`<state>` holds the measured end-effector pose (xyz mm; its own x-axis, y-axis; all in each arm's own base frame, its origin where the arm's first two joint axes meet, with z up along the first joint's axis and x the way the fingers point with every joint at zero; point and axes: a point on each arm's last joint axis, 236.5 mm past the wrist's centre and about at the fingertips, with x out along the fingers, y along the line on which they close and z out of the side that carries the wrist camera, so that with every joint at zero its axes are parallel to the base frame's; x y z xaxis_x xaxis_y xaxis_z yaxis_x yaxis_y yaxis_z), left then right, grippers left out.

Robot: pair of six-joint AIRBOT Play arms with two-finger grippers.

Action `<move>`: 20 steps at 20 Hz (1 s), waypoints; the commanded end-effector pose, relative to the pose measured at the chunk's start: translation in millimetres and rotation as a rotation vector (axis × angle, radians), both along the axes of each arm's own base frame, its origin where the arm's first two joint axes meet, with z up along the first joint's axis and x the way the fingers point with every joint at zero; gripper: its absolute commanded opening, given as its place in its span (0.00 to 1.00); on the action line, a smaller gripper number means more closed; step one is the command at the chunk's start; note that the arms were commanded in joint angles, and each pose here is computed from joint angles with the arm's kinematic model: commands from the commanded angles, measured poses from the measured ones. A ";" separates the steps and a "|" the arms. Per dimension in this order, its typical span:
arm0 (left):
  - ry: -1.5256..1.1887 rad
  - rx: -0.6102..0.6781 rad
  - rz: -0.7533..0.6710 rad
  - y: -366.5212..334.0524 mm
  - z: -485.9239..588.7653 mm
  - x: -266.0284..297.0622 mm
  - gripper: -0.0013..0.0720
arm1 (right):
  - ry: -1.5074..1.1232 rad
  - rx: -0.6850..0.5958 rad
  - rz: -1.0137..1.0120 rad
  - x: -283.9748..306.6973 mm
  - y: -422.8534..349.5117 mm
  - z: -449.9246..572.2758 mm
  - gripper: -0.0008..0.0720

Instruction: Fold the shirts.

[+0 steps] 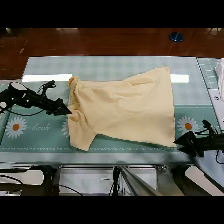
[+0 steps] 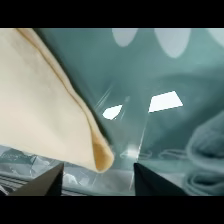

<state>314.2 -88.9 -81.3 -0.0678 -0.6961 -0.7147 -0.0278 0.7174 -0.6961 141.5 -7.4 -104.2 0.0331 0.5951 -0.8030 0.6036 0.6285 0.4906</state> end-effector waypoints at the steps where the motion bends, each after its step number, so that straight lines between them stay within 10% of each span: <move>1: -0.004 -0.010 0.009 -1.4 1.9 2.1 0.05 | 0.014 -0.026 -0.011 -0.5 -5.9 -4.2 0.65; 11: -0.004 -0.009 0.009 -1.3 1.8 2.2 0.05 | 0.046 -0.007 0.052 19.8 25.9 -18.1 0.64; 14: -0.005 -0.009 0.011 -0.7 2.0 2.5 0.05 | 0.025 0.016 0.047 33.2 38.5 -22.4 0.12; 20: -0.160 -0.060 0.007 10.7 75.3 36.3 0.05 | -0.328 -0.085 0.102 108.8 12.9 73.6 0.03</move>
